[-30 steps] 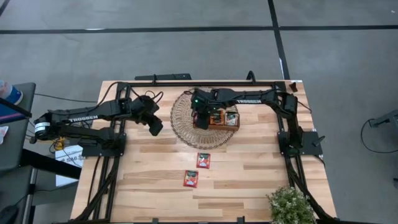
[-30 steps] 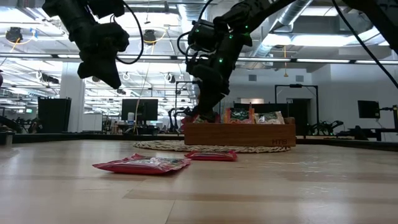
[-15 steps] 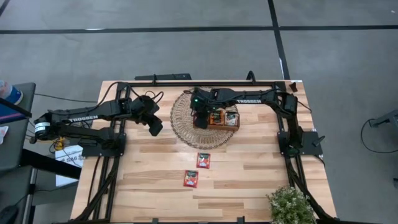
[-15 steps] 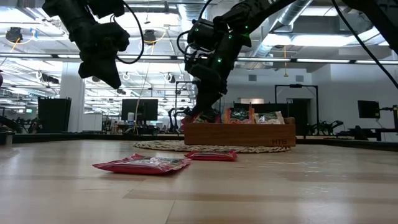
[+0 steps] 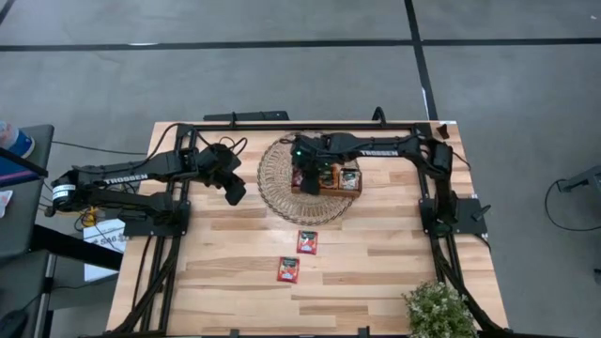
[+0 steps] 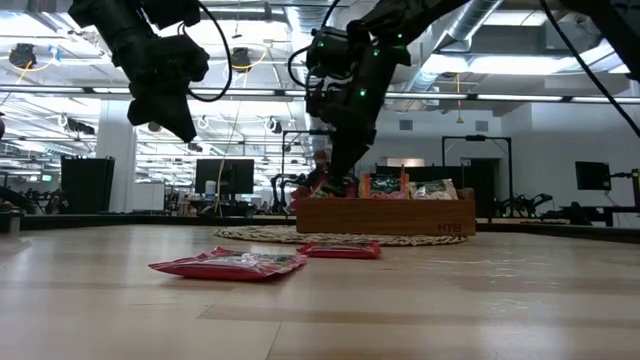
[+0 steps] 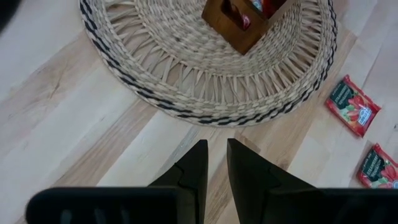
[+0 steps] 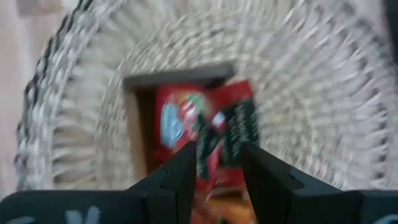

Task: Pick & Place Tea
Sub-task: Put the left red tea bag into the left slot of the wooden organizer

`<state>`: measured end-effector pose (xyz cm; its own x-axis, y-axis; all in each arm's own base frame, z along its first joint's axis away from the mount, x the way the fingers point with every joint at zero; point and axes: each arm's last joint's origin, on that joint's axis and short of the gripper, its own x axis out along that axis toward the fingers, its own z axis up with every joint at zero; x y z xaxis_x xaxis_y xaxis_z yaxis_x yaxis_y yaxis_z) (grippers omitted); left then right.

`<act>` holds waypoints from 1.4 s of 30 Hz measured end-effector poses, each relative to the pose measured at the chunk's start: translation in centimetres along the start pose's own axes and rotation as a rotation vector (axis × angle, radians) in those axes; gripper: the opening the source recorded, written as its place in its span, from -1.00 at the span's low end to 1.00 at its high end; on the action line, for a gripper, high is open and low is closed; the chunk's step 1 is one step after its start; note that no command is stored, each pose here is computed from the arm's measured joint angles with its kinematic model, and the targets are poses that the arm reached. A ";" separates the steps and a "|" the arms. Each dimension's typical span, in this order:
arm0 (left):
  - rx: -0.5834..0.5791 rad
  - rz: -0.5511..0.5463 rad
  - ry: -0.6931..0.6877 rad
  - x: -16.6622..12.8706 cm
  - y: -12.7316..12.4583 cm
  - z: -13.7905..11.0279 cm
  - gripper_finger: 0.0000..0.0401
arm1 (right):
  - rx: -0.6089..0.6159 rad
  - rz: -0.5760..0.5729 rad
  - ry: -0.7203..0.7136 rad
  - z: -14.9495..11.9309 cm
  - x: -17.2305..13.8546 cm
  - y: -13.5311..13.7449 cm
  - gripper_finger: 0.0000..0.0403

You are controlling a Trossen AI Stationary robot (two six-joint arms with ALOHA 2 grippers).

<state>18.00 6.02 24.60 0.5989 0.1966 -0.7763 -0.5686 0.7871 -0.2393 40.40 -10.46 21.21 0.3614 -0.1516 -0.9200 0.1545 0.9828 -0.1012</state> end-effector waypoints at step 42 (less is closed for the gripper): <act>0.012 -0.022 -0.055 0.0 -0.2 0.5 -0.75 | -0.018 -0.018 -0.076 0.7 0.6 -1.0 -0.42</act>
<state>18.41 6.16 24.98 0.6418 0.2108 -0.7373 -0.5483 0.7984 -0.2490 41.09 -11.58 21.06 0.4272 -0.1758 -0.8869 0.1448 0.9816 -0.1249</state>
